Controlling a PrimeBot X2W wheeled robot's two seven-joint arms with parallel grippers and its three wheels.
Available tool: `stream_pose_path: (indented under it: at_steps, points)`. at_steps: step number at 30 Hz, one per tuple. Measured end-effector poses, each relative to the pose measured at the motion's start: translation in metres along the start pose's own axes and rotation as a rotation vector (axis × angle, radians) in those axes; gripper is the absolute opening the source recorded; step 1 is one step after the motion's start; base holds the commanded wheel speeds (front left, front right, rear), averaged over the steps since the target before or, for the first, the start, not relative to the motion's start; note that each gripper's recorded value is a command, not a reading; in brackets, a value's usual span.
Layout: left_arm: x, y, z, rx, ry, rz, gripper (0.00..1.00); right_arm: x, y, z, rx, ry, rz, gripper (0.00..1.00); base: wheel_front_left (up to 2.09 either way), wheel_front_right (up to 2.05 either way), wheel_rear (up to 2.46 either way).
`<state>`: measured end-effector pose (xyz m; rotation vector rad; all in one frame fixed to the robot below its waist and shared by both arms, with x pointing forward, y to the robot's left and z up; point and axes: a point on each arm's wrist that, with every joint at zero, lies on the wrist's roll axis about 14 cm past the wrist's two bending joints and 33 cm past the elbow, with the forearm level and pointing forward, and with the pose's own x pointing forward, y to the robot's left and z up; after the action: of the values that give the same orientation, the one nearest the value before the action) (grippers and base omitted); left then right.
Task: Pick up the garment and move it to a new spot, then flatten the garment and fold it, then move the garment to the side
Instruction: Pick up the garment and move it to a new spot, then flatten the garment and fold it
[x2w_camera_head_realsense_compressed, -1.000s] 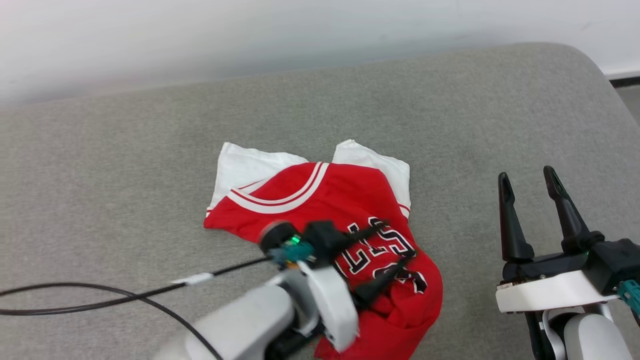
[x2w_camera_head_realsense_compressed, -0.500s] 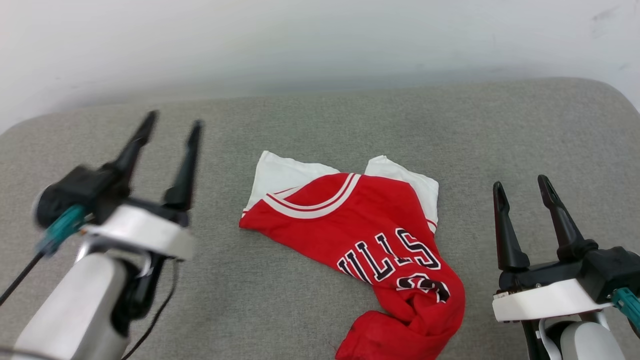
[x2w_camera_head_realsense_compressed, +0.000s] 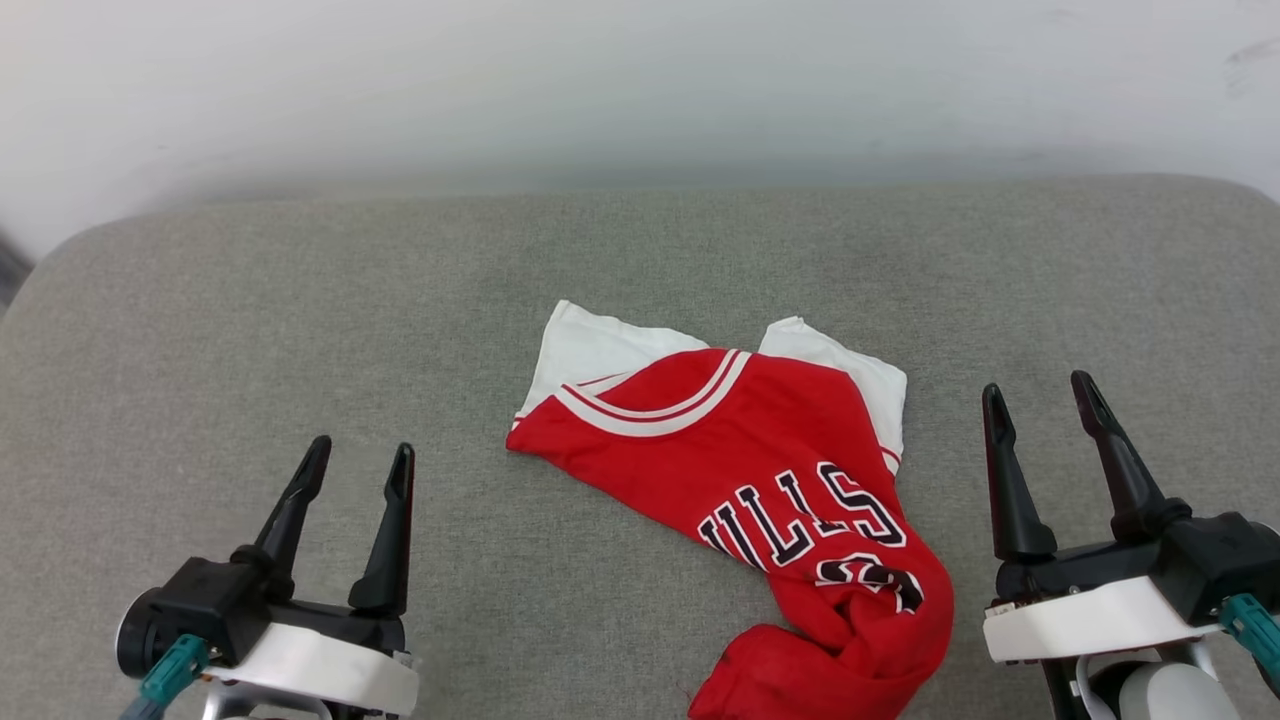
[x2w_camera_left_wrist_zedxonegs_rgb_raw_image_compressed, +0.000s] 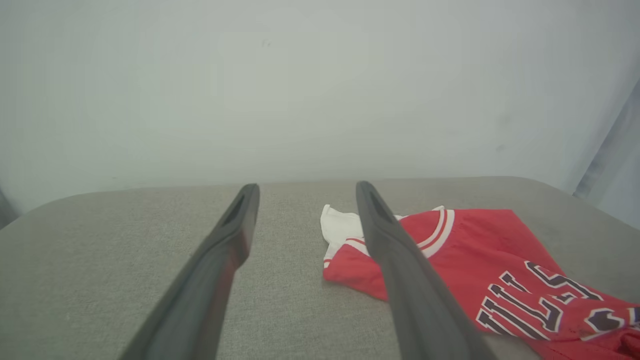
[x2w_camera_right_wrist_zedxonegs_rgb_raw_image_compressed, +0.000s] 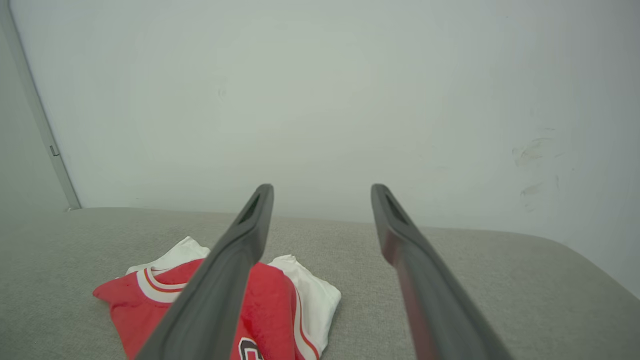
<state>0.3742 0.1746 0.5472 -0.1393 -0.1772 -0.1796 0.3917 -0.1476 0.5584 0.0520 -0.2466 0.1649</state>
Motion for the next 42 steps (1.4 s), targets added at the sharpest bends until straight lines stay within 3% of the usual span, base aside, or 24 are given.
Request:
stream_pose_path:
  at_steps: [10, 19, 23, 32, 42]
  points:
    - [0.032, -0.005, -0.008, 0.069, 0.019, -0.111, 1.0, 0.009, 0.001, -0.008, -0.01, 0.014, 0.009, 1.0, 0.0, 0.0, 0.0]
    - [0.116, -0.038, -0.027, 0.212, 0.232, -0.397, 1.0, 0.022, -0.016, -0.031, -0.028, 0.057, -0.026, 1.0, 0.0, 0.0, 0.0]
    - [0.143, -0.035, -0.055, 0.235, 0.457, -0.467, 1.0, 0.026, -0.028, -0.044, -0.027, 0.083, -0.057, 1.0, 0.0, 0.0, 0.0]
    - [0.173, -0.009, -0.129, 0.2, 0.942, -0.453, 1.0, 0.022, -0.054, -0.074, -0.015, 0.158, -0.129, 1.0, 0.0, 0.0, 0.0]
    - [0.182, -0.01, -0.195, 0.22, 1.184, -0.466, 1.0, 0.021, -0.067, -0.096, -0.014, 0.209, -0.16, 1.0, 0.0, 0.0, 0.0]
